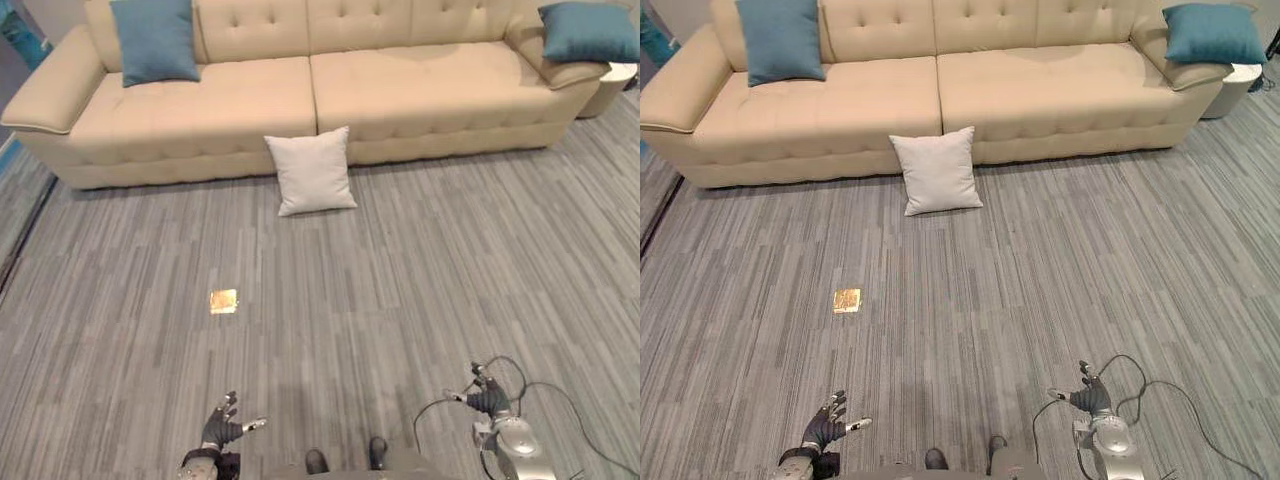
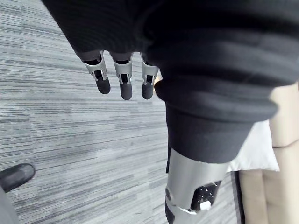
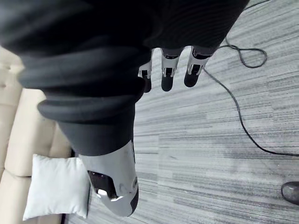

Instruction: Pick up cushions and gather them together orderly.

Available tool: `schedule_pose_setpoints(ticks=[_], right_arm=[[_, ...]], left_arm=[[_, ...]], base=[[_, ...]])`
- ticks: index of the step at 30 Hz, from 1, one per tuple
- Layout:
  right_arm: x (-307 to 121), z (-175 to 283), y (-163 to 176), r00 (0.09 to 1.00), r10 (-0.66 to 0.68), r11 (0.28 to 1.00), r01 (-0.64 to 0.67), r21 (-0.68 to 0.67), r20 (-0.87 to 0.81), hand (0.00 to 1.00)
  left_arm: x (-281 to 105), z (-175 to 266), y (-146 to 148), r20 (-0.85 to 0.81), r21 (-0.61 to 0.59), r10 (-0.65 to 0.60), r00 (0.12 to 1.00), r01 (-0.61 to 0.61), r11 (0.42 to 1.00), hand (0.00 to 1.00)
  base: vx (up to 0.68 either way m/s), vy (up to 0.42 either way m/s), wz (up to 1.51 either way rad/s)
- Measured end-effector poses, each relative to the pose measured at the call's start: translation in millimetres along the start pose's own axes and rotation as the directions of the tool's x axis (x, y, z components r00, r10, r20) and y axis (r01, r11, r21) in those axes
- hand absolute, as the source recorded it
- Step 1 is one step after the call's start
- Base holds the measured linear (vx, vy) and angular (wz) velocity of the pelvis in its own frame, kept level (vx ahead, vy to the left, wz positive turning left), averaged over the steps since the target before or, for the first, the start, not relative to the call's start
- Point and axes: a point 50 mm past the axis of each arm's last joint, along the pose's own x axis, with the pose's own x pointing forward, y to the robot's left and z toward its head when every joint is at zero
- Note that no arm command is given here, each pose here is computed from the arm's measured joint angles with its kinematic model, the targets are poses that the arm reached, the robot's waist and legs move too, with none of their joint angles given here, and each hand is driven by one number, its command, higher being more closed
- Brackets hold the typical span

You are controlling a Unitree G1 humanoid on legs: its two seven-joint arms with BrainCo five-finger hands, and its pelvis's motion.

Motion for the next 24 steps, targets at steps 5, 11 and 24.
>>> schedule_pose_setpoints(ticks=[5, 11, 24], right_arm=[[3, 12, 6, 0.998, 0.028, 0.999, -0.027, -0.019, 0.048, 0.0], [0, 13, 7, 0.997, 0.039, 0.999, -0.037, -0.025, 0.06, 0.0], [6, 27, 10, 0.994, 0.011, 1.0, -0.015, 0.028, 0.108, 0.0]], left_arm=[[12, 25, -1, 0.068, 0.029, -0.015, 0.998, 0.013, 1.0, 0.0], [14, 23, -11, 0.056, 0.017, -0.035, 0.998, 0.034, 0.999, 0.0], [1, -5, -14, -0.021, -0.031, -0.019, 1.0, 0.018, 0.999, 0.0]], base=[[0.41, 0.004, 0.27], [0.7, -0.21, 0.37], [0.57, 0.0, -0.33]])
